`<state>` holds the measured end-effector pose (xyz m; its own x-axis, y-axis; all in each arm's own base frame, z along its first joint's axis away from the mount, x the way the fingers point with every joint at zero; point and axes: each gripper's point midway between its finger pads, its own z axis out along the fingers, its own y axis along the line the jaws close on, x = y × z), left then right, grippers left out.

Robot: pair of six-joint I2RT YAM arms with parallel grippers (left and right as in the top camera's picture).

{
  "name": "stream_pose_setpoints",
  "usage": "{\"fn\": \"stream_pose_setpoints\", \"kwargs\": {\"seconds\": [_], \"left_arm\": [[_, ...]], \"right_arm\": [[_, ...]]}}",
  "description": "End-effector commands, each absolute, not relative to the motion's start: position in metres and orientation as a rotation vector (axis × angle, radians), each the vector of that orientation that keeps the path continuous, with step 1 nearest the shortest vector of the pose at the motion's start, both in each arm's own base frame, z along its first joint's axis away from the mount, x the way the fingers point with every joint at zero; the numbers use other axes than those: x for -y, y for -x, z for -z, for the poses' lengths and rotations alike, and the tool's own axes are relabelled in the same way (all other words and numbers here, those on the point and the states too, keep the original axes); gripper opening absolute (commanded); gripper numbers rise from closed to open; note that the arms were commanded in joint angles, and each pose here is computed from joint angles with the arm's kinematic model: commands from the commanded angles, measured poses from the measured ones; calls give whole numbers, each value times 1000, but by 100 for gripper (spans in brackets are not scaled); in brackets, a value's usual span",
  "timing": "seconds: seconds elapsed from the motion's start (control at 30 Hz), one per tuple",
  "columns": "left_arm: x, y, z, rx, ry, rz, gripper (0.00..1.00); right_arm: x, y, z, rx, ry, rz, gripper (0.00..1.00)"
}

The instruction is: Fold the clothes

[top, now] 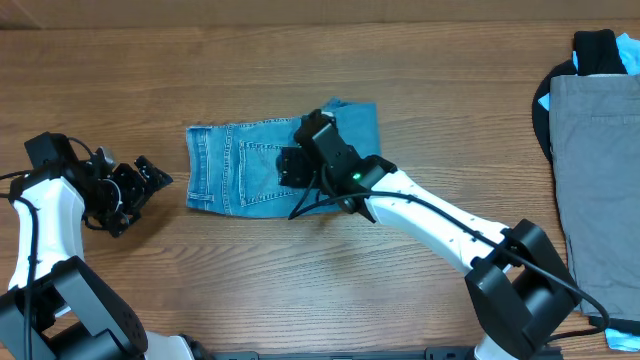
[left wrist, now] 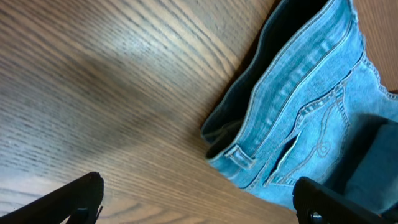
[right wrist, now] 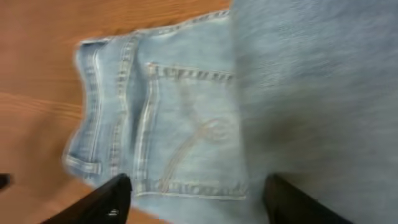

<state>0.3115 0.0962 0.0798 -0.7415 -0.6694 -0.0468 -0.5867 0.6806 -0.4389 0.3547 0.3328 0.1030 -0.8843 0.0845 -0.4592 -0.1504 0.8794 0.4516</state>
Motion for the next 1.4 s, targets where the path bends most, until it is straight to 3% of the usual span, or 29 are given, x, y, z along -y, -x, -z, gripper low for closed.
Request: {"fn": "stream_pose_setpoints", "kwargs": {"seconds": [0.0, 0.1, 0.13, 0.17, 0.27, 0.43, 0.6, 0.73, 0.87, 1.0, 1.23, 1.37], "left_arm": [[-90, -310, -78, -2713, 993, 621, 100], [-89, -308, -78, -2721, 994, 624, 100], [-89, -308, -77, -2722, 994, 624, 100], [-89, -308, -77, -2721, 994, 624, 100], [-88, -308, -78, -2722, 991, 625, 100], [-85, -309, -78, -2729, 978, 627, 100], [-82, -310, -77, -2736, 965, 629, 100], [-81, -310, -77, -2740, 965, 630, 100], [-80, -309, -77, -2743, 966, 631, 100], [-80, -308, -77, -2745, 968, 632, 100], [-80, -307, -77, -2748, 970, 633, 100], [-80, -307, -77, -2748, 970, 633, 100]], "right_arm": [[-327, -366, -127, -2583, 56, -678, 82], [-287, -383, -151, -2622, 6, -537, 79], [-278, -385, -155, -2636, 9, -515, 72], [-269, -386, -156, -2658, 11, -499, 55], [-257, -375, -146, -2748, -5, -506, 26], [-248, -351, -105, -2903, -21, -494, 4], [-276, -333, -65, -2966, -3, -684, 4], [-282, -319, -18, -3049, -86, -660, 4], [-298, -316, 6, -3040, 10, -643, 4], [-299, -338, -23, -2934, 14, -599, 4], [-296, -403, -123, -2638, 2, -727, 9], [-311, -408, -132, -2590, 69, -881, 10]]}}
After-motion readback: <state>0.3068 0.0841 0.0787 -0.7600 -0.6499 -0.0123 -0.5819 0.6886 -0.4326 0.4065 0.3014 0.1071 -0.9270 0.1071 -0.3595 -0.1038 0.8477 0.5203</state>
